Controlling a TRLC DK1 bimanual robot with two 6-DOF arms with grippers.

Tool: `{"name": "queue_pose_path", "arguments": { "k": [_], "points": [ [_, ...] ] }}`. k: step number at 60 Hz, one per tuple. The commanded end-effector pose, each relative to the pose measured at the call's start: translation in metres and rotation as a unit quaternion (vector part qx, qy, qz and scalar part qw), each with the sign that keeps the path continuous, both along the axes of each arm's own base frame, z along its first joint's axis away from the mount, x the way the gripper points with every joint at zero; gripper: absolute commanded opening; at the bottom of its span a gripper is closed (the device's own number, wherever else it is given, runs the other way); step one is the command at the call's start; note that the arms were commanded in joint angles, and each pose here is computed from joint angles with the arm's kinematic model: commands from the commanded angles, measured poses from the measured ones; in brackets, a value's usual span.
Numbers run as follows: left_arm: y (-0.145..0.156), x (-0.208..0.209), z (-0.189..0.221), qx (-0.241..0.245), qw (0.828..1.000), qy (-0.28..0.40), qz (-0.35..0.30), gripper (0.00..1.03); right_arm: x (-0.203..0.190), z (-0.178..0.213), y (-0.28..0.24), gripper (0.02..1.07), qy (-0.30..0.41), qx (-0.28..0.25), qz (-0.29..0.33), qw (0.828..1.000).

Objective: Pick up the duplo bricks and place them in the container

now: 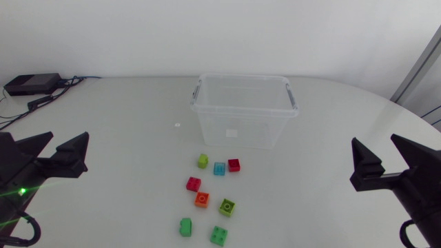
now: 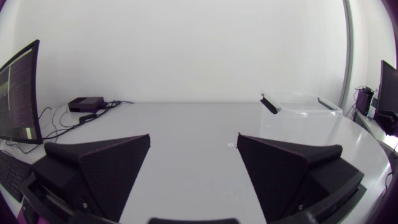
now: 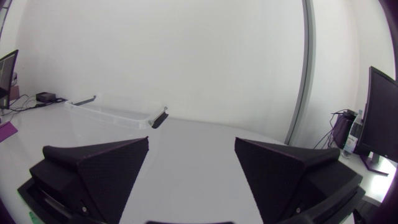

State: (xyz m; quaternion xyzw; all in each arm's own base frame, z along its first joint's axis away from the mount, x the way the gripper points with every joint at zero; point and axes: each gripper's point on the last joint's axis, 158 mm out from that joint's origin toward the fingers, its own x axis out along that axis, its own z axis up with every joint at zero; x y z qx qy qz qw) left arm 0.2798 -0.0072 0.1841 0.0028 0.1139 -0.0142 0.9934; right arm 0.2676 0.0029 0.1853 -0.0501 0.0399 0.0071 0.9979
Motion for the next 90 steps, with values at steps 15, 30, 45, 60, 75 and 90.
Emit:
{"name": "queue_pose_path", "arguments": {
  "k": [15,30,45,60,75,90],
  "points": [
    [-0.045,0.035,-0.024,0.065,0.983,0.138,-0.098,0.94,0.037,-0.022,0.025,1.02,0.130,0.007,0.039,0.991],
    [-0.090,0.030,-0.085,0.205,0.922,0.224,-0.240,0.95,0.043,-0.049,0.041,1.02,0.196,0.012,0.075,0.978],
    [-0.127,-0.010,-0.133,0.268,0.837,0.288,-0.381,0.95,0.032,-0.088,0.076,1.02,0.289,0.013,0.140,0.947],
    [-0.161,-0.075,-0.158,0.307,0.750,0.274,-0.517,0.95,0.013,-0.100,0.110,1.02,0.343,0.008,0.202,0.917],
    [-0.176,-0.106,-0.172,0.332,0.700,0.265,-0.574,0.95,-0.011,-0.099,0.144,1.02,0.363,-0.062,0.253,0.895],
    [-0.184,-0.106,-0.188,0.341,0.677,0.270,-0.593,0.95,-0.036,-0.085,0.183,1.02,0.317,-0.140,0.341,0.874]
  ]
}}
